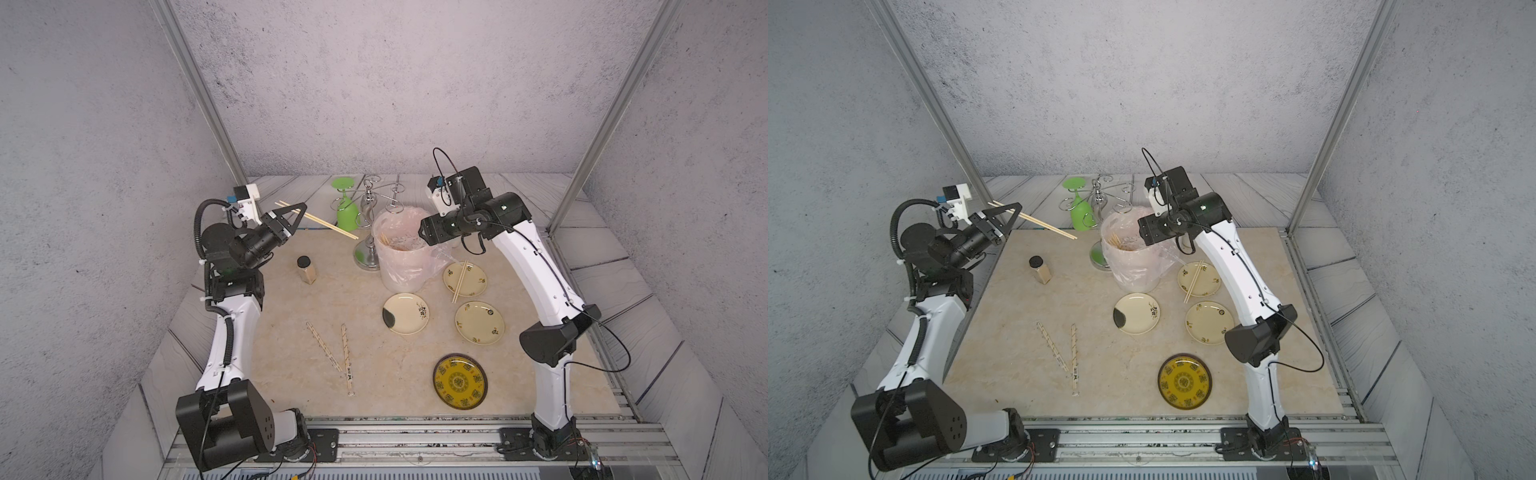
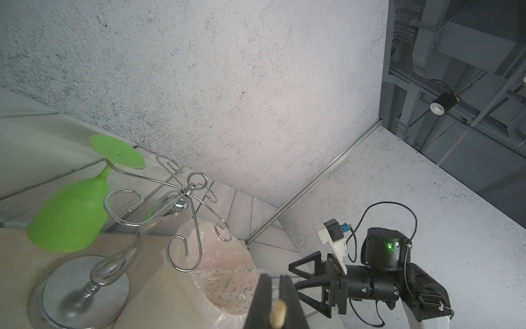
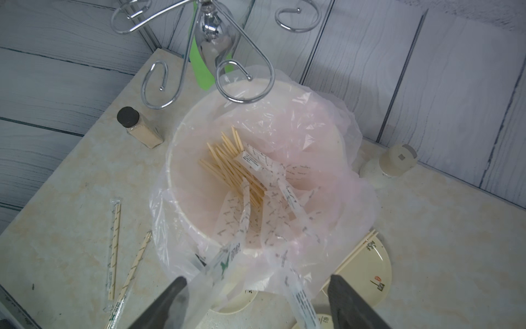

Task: Remove the packaging of disposable chopsticks
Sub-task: Place the packet bag in the trash bin.

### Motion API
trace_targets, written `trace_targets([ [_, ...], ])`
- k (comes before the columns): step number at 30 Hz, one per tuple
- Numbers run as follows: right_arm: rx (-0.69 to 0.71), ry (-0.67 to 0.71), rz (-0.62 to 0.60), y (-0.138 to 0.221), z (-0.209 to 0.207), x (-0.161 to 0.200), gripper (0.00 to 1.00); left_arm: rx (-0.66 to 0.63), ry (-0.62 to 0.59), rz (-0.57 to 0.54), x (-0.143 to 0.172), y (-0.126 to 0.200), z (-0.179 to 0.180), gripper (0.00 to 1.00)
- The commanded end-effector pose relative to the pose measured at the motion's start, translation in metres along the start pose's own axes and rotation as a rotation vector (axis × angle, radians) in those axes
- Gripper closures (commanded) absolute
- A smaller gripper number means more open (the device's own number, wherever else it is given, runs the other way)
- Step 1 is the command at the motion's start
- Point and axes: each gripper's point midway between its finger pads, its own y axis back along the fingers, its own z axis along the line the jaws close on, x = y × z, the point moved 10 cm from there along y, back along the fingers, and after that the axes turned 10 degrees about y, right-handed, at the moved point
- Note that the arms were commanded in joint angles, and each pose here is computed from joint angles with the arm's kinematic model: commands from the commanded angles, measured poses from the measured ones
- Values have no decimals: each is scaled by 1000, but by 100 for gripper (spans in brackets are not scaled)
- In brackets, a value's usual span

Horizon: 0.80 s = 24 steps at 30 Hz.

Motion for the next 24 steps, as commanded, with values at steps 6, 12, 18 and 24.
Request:
trace_targets([
  [6,22,-37,-33,-30,-1,-6,21,19,-37,-9,-6,2,-8,100],
  [12,222,-16,-12,-29,-14,-4,19,15,-33,-8,-6,2,-5,100],
  [18,274,-14,31,-23,-18,6,19,12,-32,-4,-6,1,-4,100],
  [24,139,5,-125,24,2,-4,28,29,-18,39,-4,-4,-5,100],
])
